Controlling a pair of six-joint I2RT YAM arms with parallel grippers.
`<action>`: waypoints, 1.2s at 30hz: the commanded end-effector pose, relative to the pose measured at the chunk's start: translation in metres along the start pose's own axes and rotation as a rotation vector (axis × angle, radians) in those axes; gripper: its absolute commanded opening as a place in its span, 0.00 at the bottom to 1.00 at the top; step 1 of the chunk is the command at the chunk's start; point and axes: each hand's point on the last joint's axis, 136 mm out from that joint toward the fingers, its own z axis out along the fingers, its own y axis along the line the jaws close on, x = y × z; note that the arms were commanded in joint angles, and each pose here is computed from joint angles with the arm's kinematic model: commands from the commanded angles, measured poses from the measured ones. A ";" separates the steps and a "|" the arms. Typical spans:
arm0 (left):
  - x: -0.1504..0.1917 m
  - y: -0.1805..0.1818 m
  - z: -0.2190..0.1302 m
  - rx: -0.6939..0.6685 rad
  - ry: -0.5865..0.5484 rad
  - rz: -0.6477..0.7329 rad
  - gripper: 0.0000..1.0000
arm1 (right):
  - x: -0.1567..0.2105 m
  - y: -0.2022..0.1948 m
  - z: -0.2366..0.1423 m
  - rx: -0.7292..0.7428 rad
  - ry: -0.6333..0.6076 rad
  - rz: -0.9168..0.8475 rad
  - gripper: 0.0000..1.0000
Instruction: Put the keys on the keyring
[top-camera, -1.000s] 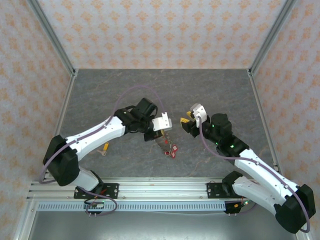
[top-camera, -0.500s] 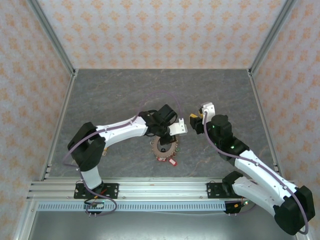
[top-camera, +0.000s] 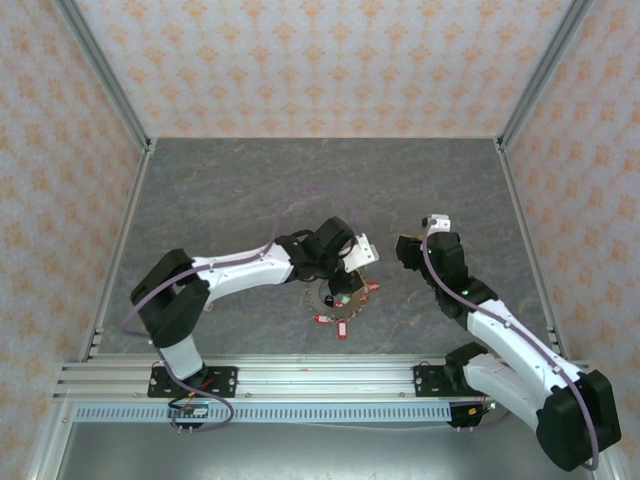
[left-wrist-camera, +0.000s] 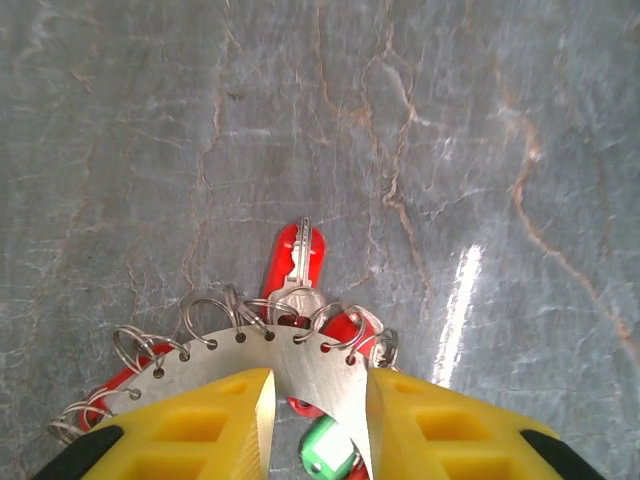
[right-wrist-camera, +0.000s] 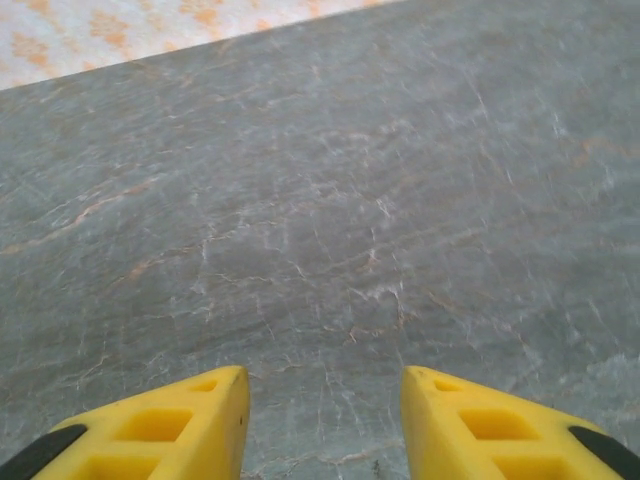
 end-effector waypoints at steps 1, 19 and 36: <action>-0.046 0.014 -0.041 -0.097 -0.255 -0.069 0.29 | 0.019 0.006 0.007 -0.048 0.117 0.102 0.44; 0.022 0.110 -0.166 -0.656 -0.603 -0.765 0.65 | 0.065 0.073 0.056 -0.289 0.623 0.176 0.39; 0.088 0.103 -0.114 -0.468 -0.453 -1.241 0.97 | 0.118 0.094 0.070 -0.323 0.915 0.095 0.41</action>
